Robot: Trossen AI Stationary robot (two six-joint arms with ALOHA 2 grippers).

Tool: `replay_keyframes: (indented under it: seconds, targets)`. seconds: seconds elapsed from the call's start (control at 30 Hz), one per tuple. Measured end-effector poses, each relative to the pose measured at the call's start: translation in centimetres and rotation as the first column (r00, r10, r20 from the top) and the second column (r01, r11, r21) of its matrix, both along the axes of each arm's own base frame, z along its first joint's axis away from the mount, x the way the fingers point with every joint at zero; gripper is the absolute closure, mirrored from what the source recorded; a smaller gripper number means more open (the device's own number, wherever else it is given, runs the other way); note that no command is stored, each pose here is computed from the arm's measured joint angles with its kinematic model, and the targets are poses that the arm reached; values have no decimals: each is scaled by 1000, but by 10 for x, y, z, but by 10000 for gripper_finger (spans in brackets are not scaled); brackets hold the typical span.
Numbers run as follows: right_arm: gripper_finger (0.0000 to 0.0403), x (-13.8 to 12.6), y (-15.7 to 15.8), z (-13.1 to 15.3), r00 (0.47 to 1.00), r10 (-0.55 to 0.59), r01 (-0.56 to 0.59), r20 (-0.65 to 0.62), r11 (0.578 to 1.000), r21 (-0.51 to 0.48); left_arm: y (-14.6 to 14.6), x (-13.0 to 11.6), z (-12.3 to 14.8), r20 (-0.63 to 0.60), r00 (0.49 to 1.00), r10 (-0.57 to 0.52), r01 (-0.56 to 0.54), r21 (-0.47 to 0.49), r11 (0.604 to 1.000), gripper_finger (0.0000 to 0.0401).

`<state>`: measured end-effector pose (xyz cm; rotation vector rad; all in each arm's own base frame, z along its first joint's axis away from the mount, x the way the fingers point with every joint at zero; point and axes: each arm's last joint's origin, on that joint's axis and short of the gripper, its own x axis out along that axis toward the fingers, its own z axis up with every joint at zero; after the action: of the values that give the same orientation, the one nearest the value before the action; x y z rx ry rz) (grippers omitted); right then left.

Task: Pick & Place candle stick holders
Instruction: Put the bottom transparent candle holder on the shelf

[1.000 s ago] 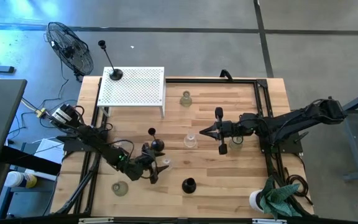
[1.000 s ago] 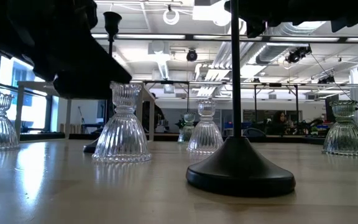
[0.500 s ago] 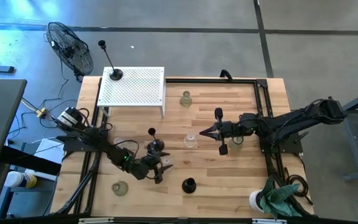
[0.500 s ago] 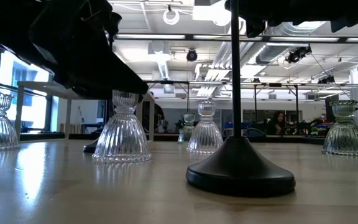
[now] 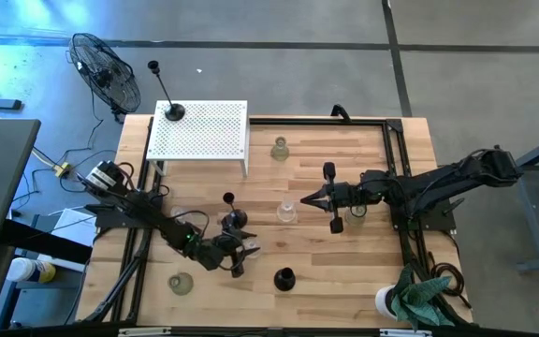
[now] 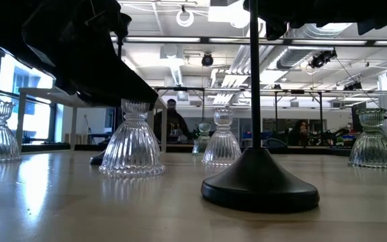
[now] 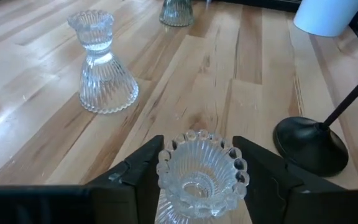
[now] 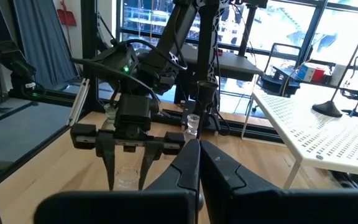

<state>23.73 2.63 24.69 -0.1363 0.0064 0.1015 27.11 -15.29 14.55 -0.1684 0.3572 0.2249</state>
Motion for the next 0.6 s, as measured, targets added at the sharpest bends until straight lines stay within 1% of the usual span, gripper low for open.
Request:
replay_keyframes:
  seconds: [0.1,0.23,0.3,0.43,0.53,0.6]
  targets:
    - [401,0,0,0,1000,0,0,0,1000,0,-5,-5,10,22,999,-41,41,6,999,229]
    - [402,0,0,0,1000,0,0,0,1000,0,-15,-17,28,40,988,-151,151,6,989,230]
    - [402,0,0,0,1000,0,0,0,1000,0,-21,-26,37,41,979,-200,199,8,980,230]
    - [402,0,0,0,1000,0,0,0,1000,2,-30,-49,54,30,964,-263,262,9,965,230]
    - [402,0,0,0,1000,1,-1,-1,1000,4,-33,-68,68,42,967,-251,251,5,968,231]
    - [401,0,0,0,1000,1,-1,-1,1000,4,-31,-81,77,48,975,-217,217,4,976,231]
